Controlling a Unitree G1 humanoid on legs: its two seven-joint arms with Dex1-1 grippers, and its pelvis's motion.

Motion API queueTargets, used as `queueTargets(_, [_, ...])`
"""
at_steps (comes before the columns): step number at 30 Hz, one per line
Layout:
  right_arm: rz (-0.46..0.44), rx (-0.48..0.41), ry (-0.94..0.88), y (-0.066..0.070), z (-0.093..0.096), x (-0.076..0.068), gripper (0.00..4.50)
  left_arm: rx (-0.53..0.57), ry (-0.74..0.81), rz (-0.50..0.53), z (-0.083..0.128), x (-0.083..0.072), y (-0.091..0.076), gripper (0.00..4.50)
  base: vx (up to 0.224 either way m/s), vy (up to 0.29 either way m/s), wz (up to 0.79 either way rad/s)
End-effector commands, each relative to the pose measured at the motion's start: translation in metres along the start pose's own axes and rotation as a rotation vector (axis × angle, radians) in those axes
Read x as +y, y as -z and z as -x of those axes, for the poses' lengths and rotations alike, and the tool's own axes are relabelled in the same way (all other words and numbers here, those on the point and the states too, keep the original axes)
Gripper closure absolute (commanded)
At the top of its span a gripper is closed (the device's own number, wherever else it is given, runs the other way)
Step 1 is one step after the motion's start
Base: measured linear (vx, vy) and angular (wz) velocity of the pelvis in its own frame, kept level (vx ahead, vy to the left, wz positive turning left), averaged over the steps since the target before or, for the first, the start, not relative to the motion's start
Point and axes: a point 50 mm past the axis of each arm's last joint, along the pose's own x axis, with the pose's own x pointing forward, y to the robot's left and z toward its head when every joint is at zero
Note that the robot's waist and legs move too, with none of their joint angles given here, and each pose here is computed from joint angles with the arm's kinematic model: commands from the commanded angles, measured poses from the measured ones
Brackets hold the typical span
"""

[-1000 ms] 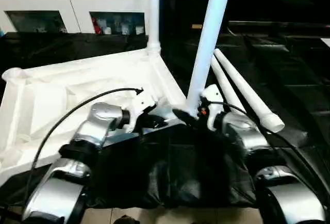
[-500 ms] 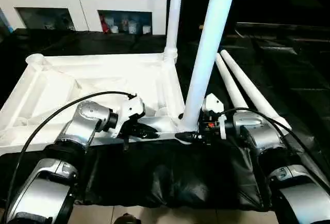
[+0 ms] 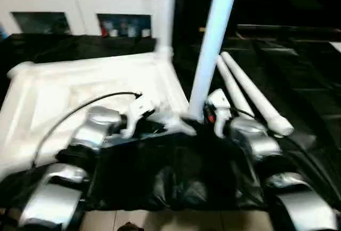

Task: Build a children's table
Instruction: Rotate leg to tighten

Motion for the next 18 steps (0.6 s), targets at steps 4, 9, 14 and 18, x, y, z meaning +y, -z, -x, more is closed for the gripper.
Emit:
queueTargets(4, [-0.045, 0.055, 0.094, 0.008, -0.030, 0.035, 1.76, -0.102, -0.045, -0.003, -0.036, -0.014, -0.034, 4.50, 0.000, 0.000, 0.00])
queueTargets(9, [-0.020, -0.020, 0.085, -0.001, -0.035, 0.041, 1.06, -0.102, -0.032, -0.027, -0.043, -0.020, -0.037, 4.50, 0.000, 0.000, 0.00])
queueTargets(14, [-0.005, -0.060, -0.004, -0.009, -0.026, 0.030, 0.59, -0.100, 0.002, -0.066, -0.031, -0.015, -0.033, 4.50, 0.000, 0.000, 0.00])
queueTargets(18, [0.068, -0.049, -0.124, -0.010, -0.016, 0.022, 0.24, -0.100, 0.065, -0.094, -0.020, -0.013, -0.029, 4.50, 0.000, 0.000, 0.00])
